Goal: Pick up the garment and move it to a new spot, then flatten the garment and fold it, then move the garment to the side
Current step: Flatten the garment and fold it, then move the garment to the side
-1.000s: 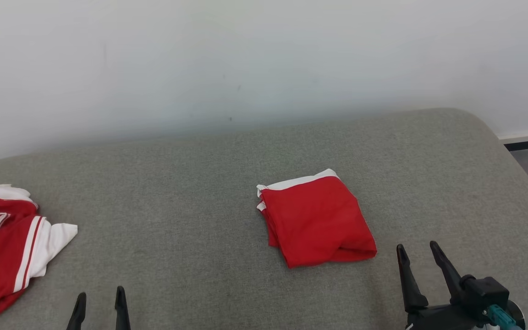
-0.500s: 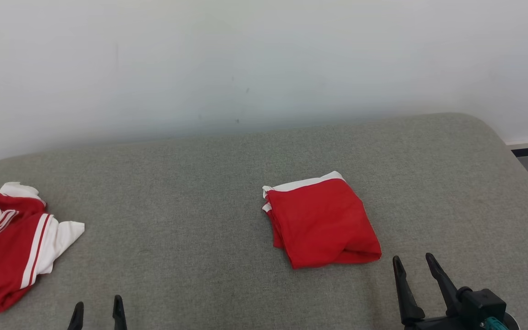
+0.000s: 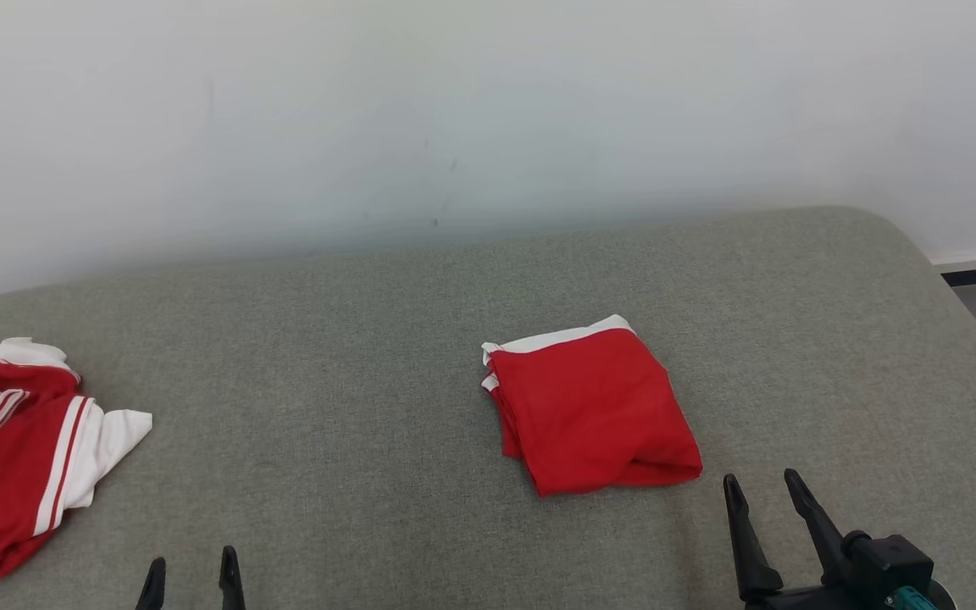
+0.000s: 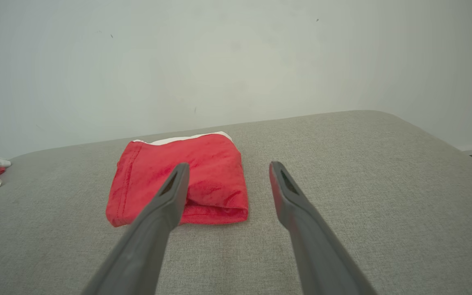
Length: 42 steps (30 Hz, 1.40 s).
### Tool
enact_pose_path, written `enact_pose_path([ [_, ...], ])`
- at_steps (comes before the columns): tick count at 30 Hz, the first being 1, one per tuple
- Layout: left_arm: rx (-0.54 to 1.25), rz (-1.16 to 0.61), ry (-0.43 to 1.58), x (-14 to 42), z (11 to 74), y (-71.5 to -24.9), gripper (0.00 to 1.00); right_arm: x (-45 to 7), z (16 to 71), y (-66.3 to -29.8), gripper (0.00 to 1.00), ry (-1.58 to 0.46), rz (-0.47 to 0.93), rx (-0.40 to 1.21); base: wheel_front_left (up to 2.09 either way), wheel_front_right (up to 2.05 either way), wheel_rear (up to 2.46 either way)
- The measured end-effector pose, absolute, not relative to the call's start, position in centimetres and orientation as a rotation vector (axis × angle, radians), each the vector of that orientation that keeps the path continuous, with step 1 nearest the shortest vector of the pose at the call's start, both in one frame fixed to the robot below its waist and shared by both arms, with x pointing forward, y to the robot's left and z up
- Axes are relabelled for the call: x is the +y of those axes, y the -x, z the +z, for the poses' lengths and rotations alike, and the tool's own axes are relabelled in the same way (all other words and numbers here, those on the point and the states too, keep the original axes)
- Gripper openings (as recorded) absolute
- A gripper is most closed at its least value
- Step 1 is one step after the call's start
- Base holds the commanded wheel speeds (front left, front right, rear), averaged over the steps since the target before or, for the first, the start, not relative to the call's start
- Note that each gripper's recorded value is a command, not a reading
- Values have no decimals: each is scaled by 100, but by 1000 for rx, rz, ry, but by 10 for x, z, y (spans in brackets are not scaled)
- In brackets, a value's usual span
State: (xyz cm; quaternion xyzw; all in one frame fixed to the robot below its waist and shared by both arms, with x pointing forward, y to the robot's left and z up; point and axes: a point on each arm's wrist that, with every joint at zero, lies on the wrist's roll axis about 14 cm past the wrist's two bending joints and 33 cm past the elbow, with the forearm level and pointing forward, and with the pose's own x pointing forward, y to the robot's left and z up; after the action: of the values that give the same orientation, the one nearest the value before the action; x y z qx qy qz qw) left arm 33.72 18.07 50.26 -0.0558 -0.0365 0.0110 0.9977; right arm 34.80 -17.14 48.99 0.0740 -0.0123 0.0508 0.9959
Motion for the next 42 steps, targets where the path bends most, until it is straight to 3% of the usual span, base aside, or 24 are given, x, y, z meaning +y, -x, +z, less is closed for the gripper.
enact_pose_path([
  [26,-65,14,108,175,501,-339,100,-167,482,-355,100,-135,115,10,0,0,0],
  [32,-56,11,114,173,498,-337,100,-167,491,-382,100,-76,155,56,0,0,0],
  [42,-54,4,127,170,498,-343,100,-172,483,-445,100,-18,196,336,0,0,0],
])
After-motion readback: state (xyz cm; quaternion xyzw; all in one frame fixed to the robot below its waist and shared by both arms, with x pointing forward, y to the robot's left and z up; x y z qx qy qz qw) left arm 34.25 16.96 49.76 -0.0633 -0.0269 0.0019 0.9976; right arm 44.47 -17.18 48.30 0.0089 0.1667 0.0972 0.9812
